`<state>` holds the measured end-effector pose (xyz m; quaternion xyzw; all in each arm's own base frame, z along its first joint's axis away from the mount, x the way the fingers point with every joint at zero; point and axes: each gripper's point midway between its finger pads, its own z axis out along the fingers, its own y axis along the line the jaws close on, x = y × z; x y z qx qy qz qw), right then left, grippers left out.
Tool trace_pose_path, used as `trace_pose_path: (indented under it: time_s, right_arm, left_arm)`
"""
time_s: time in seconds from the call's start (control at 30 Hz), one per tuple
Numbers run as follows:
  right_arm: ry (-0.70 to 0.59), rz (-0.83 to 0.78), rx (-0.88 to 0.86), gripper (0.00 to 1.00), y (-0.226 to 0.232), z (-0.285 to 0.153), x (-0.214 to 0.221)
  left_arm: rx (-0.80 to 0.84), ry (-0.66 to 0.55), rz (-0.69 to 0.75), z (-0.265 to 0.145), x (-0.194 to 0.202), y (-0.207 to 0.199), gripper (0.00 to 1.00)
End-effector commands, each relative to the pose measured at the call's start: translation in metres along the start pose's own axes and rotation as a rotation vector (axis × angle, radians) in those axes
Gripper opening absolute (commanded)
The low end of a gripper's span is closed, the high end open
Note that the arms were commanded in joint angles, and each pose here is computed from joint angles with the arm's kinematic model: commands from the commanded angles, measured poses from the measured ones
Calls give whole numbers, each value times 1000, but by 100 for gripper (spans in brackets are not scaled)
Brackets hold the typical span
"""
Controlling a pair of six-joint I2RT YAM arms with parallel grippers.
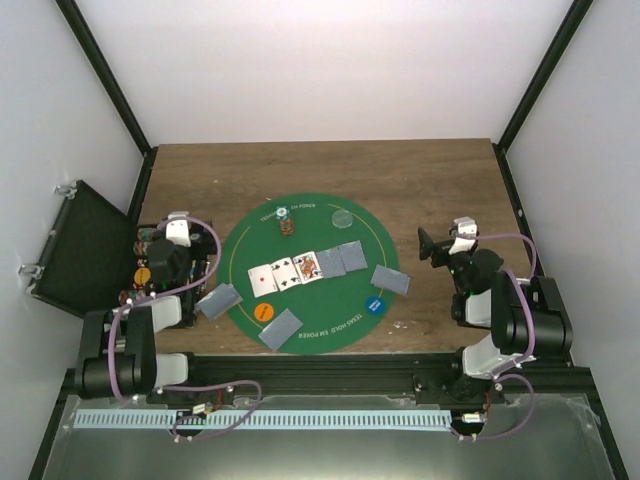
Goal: Distribute texas hold em gaming equipment
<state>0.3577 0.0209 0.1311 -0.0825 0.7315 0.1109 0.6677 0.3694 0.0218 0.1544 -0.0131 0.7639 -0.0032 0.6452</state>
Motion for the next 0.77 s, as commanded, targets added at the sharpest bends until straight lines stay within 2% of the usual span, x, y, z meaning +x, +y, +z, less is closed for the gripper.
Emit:
trace_pose_path:
  time_s: [0.0, 0.13, 0.23, 0.47, 0.73]
  right_arm:
    - [-69, -65, -13, 100, 3, 8, -22]
    - [-65, -64, -14, 100, 3, 8, -22]
    - [-62, -64, -14, 100, 3, 8, -21]
    - [-62, -65, -9, 100, 3, 9, -21]
    - [-58, -64, 0, 100, 2, 11, -21]
  left_arm:
    - [25, -25, -42, 9, -1, -2, 100]
    - [87, -80, -55, 9, 6, -14, 100]
    - [116, -189, -25, -3, 5, -22, 100]
    - [132, -124, -9, 6, 11, -26, 100]
    - [84, -135, -28, 7, 10, -18, 99]
